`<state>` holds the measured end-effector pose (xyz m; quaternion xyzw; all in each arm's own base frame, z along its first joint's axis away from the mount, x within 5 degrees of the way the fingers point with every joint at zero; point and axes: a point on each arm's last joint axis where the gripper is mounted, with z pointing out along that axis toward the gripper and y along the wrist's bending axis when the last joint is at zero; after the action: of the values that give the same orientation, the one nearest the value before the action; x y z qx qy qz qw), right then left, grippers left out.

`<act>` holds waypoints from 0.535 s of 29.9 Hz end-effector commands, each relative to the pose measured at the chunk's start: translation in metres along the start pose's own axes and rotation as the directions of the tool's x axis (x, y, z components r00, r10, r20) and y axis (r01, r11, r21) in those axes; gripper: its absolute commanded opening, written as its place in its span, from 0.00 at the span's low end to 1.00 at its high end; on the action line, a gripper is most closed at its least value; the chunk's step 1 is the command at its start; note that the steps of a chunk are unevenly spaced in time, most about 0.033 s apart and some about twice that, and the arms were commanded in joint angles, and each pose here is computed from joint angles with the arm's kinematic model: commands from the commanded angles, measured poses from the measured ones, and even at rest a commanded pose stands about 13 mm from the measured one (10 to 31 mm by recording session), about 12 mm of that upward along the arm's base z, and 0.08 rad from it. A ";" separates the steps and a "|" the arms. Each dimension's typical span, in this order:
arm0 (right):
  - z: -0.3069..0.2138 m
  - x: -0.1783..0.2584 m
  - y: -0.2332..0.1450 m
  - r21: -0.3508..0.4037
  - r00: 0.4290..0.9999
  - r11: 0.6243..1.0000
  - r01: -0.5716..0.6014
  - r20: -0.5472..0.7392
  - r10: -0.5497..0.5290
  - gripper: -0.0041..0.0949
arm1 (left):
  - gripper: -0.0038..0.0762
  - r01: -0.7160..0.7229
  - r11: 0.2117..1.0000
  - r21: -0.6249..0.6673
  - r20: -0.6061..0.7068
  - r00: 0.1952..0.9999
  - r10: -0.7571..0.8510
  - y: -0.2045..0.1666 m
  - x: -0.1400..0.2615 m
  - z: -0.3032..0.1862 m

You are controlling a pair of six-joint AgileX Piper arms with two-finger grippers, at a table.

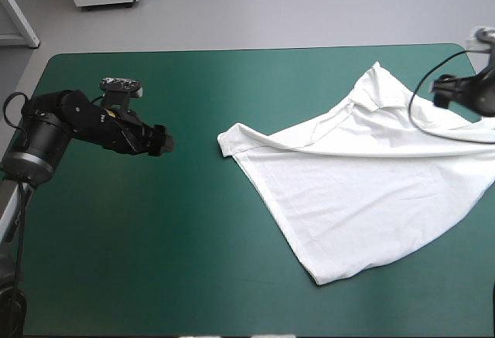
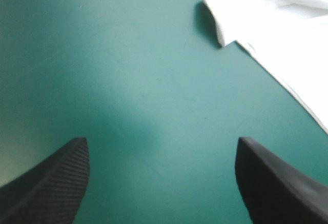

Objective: Fold the cloth

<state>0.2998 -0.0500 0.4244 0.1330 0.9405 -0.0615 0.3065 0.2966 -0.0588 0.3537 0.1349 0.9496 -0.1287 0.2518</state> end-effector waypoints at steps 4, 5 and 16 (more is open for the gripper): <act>-0.035 0.071 0.062 -0.164 0.978 0.965 0.205 -0.009 -0.210 0.95 | 0.75 -0.141 0.990 0.011 0.075 0.987 0.140 -0.038 -0.024 0.006; -0.037 0.082 0.069 -0.187 0.971 0.955 0.232 -0.018 -0.239 0.95 | 0.75 -0.158 0.987 0.007 0.059 0.986 0.158 -0.041 -0.027 0.012; -0.046 0.197 0.088 -0.347 0.923 0.891 0.294 -0.140 -0.359 0.92 | 0.75 -0.191 0.979 0.068 -0.081 0.977 0.196 -0.050 -0.081 0.096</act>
<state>0.1628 0.0835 0.3403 -0.0729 0.9777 0.0365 0.1935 0.3853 -0.1379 0.3016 0.2316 0.9489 -0.1132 0.1820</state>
